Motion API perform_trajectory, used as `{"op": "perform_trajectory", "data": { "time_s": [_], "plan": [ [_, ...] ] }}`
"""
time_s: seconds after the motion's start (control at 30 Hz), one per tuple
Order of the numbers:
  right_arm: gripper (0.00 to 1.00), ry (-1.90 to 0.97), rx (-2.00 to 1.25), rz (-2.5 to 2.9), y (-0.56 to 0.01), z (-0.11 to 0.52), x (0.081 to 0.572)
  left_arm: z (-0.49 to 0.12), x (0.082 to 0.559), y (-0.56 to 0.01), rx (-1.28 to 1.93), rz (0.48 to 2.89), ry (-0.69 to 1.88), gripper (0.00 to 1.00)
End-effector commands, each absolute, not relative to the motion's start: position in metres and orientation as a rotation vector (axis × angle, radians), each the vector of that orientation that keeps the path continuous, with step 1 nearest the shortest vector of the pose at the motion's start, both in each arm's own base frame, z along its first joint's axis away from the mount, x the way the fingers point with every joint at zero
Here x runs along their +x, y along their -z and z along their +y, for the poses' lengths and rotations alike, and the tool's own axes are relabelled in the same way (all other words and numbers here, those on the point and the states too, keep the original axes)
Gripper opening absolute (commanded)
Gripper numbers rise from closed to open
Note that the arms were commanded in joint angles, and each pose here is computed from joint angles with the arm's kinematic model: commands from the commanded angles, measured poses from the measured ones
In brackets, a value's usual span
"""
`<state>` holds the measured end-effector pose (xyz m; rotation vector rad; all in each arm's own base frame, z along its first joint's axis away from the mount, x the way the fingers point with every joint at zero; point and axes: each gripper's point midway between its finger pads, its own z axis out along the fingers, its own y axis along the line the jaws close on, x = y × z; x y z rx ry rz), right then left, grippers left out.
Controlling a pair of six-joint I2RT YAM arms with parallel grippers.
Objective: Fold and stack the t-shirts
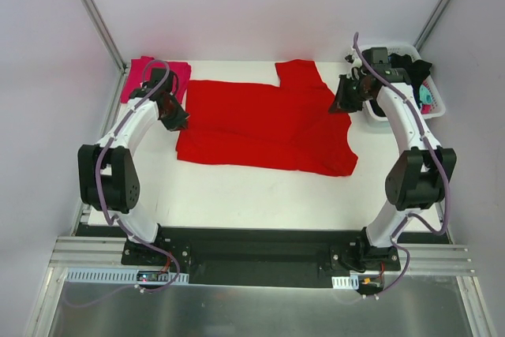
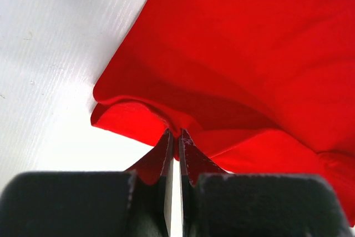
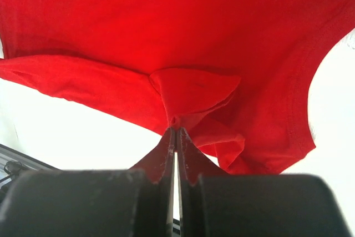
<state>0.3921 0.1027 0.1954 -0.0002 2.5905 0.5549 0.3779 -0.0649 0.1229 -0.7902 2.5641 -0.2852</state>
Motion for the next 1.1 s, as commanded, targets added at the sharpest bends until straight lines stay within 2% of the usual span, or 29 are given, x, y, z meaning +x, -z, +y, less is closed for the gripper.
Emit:
{"op": "perform_trajectory", "data": {
  "time_s": [0.0, 0.8, 0.9, 0.97, 1.07],
  "plan": [
    [0.01, -0.568, -0.028, 2.549, -0.199, 0.107, 0.409, -0.059, 0.387, -0.127, -0.830, 2.544, 0.271, 0.00],
    [0.01, -0.441, -0.036, 2.598, -0.168, 0.095, 0.461, -0.045, 0.412, -0.097, -0.903, 2.574, 0.184, 0.00],
    [0.04, -0.434, -0.029, 2.594, -0.167, 0.089, 0.467, -0.042, 0.418, -0.094, -0.923, 2.574, 0.190, 0.03],
    [0.12, -0.435, -0.006, 2.605, -0.165, 0.084, 0.472, -0.042, 0.422, -0.092, -0.926, 2.576, 0.198, 0.06],
    [0.15, -0.435, 0.011, 2.593, -0.168, 0.077, 0.479, -0.038, 0.427, -0.097, -0.921, 2.557, 0.189, 0.07]
  ]
}}
